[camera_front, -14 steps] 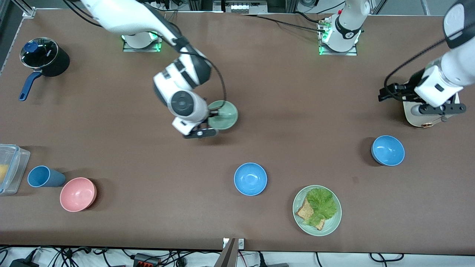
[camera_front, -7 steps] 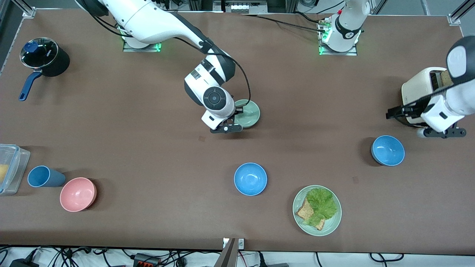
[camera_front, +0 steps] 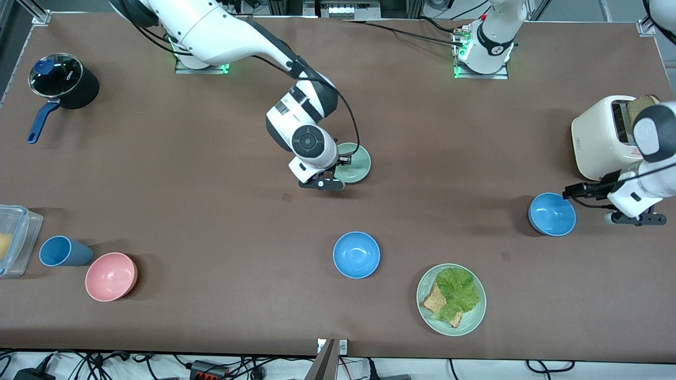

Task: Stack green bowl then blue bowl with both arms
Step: 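Carry the green bowl to the table middle while the left gripper reaches the blue bowl, then withdraw the right gripper while the left gripper grasps the blue bowl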

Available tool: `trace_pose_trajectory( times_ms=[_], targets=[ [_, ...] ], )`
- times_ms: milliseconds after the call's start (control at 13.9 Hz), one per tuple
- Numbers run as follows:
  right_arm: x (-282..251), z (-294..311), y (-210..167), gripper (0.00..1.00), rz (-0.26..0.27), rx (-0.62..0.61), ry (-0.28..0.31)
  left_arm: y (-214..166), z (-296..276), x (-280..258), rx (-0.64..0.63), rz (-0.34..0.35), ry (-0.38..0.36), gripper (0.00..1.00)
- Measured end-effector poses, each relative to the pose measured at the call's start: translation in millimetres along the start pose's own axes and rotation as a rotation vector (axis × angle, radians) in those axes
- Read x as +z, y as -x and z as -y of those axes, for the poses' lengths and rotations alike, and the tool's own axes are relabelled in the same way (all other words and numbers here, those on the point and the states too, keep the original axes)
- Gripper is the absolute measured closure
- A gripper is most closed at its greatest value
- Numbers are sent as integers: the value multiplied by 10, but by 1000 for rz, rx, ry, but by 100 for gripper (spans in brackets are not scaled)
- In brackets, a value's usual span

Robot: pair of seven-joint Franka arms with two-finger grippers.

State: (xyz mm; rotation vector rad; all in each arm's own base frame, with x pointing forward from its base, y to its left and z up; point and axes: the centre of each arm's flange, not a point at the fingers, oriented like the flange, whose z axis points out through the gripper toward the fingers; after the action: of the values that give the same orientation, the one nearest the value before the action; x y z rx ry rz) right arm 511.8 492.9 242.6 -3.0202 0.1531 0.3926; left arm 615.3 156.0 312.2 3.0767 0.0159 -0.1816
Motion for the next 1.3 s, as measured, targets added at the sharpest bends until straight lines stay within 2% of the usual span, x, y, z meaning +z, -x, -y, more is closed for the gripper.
trace_pose_trajectory(
  times_ms=[216, 361, 505, 721, 1082, 1154, 1226, 1298],
  targets=[
    [-847, -48, -86, 17, -4, 20, 26, -185, 201, 256, -11, 5, 8, 0],
    [-1557, -289, -238, 0, -49, 57, 18, -285, 306, 415, 14, 2, -36, 0],
    [-2187, -670, -415, 0, -110, 110, -21, -331, 350, 589, 27, 8, -50, 0],
    [-2788, -1273, -631, 0, -172, 159, -58, -348, 483, 834, 17, -5, -44, 0],
    [-3216, -2157, -935, 0, -199, 283, -71, -258, 506, 1108, 22, 24, -26, 8],
    [-3313, -2355, -990, 0, -216, 296, -70, -235, 498, 1147, 23, 30, -23, 15],
    [-3413, -2567, -1030, 0, -234, 285, -58, -214, 498, 1178, 22, 35, -20, 15],
    [-3488, -2781, -1062, 0, -247, 244, -39, -195, 501, 1200, 21, 40, -18, 21]
  ],
)
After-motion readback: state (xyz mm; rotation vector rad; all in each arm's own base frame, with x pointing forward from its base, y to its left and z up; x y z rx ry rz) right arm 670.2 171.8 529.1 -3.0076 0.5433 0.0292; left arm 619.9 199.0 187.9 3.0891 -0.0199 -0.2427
